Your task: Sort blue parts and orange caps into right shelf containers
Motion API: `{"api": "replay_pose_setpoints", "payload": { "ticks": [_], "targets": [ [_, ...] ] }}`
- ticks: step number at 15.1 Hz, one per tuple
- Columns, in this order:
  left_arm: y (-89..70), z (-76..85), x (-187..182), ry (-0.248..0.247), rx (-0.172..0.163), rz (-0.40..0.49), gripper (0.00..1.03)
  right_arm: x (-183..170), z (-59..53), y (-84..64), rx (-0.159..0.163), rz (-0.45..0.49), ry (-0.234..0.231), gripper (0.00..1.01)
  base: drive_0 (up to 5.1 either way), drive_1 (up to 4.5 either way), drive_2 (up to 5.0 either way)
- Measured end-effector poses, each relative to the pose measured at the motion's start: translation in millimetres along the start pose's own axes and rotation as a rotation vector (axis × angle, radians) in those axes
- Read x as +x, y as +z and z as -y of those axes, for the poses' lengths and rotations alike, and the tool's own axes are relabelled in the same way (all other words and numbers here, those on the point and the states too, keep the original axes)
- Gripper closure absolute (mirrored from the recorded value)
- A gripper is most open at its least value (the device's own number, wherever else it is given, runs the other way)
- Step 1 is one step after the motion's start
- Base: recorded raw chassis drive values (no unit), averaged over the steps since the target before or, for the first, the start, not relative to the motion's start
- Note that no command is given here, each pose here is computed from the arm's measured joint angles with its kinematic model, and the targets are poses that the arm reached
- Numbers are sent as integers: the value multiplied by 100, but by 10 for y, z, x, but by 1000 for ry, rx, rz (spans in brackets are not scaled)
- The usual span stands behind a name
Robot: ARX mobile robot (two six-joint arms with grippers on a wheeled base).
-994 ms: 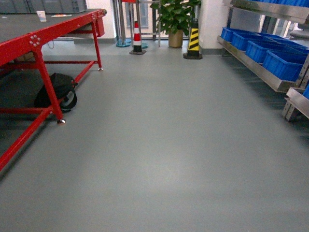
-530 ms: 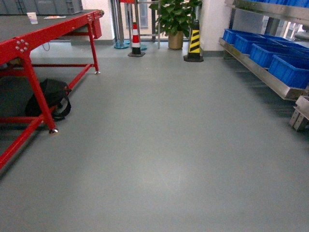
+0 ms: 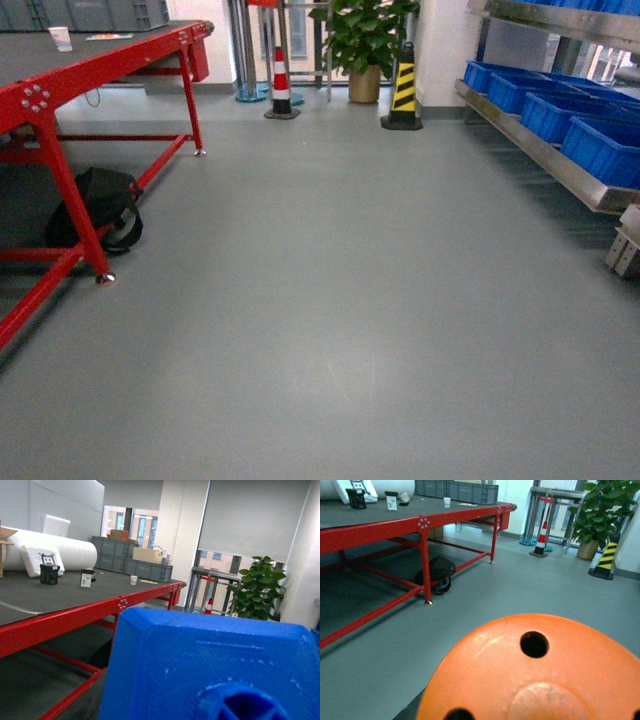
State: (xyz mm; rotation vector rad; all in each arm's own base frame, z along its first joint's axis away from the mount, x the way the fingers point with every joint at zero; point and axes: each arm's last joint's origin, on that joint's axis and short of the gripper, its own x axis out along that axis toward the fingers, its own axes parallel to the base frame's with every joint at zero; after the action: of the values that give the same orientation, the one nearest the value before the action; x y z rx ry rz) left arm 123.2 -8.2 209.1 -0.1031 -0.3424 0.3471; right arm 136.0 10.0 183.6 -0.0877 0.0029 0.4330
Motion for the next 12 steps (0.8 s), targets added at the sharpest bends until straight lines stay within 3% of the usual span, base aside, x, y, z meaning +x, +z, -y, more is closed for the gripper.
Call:
{"api": "replay_pose_setpoints", "payload": {
  "ticks": [12],
  "targets": [
    [2,-1,-1,0,0,1,57,-1,0,7,-3,6,-1,59,4,427,-418]
  ]
}}
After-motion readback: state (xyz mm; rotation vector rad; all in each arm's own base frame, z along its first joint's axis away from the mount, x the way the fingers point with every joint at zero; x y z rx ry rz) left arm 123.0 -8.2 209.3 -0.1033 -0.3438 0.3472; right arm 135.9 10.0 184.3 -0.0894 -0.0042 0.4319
